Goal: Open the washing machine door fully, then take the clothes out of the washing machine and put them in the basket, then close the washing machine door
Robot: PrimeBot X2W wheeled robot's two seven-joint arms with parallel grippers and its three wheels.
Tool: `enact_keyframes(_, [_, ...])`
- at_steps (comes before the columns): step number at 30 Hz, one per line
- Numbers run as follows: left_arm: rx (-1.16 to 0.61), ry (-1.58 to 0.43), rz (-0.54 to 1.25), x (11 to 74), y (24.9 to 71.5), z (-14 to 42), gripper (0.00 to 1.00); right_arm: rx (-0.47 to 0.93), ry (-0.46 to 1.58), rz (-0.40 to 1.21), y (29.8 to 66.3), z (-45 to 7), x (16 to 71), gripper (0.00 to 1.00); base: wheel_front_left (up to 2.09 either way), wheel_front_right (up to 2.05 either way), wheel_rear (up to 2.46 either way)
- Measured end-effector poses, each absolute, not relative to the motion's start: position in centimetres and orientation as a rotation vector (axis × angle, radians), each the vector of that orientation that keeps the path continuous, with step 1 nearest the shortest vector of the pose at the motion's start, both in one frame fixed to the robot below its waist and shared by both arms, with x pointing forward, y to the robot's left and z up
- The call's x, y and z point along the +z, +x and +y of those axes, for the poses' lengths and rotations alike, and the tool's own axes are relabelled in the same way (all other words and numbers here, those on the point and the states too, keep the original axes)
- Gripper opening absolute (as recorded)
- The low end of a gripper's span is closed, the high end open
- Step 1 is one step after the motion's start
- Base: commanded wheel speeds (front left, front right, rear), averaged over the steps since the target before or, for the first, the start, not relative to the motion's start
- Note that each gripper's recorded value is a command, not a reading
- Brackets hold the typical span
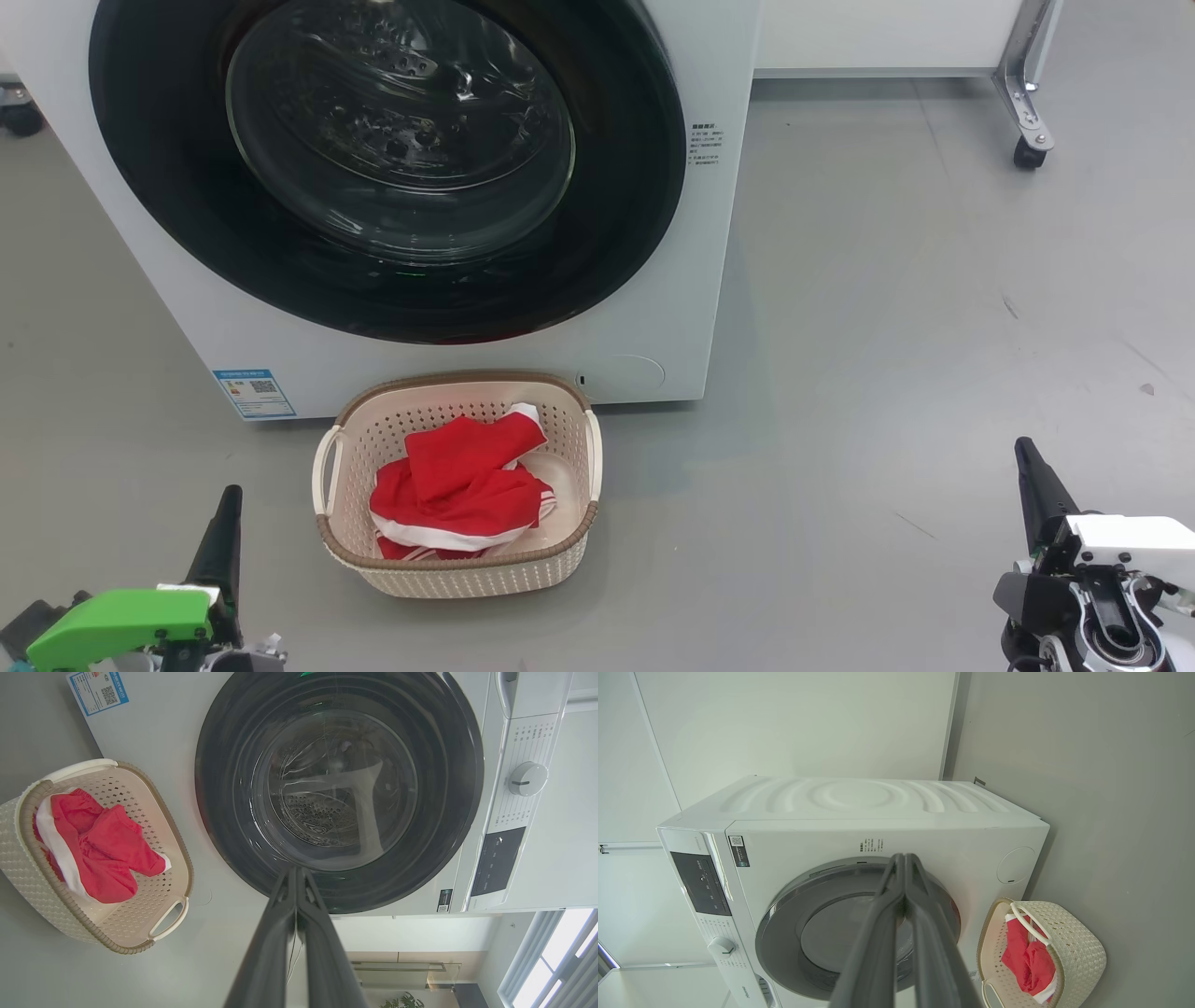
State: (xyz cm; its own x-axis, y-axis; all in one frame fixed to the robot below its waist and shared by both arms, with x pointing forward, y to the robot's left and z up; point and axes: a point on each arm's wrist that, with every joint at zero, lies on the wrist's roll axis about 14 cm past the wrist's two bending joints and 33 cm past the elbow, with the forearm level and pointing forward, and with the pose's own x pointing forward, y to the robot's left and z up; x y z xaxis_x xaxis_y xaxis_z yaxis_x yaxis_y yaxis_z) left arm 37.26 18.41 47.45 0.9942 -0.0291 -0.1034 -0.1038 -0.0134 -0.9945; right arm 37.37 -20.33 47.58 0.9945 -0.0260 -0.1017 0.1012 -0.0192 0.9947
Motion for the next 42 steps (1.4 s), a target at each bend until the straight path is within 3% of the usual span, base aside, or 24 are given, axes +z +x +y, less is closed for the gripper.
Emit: enact_keyframes(42, [0.064,-1.585,0.102,47.40,37.32,18.54,0.00,-0.101,1.587,0.055,37.37,-20.41,47.59,0.00,0.00,0.00,0.00])
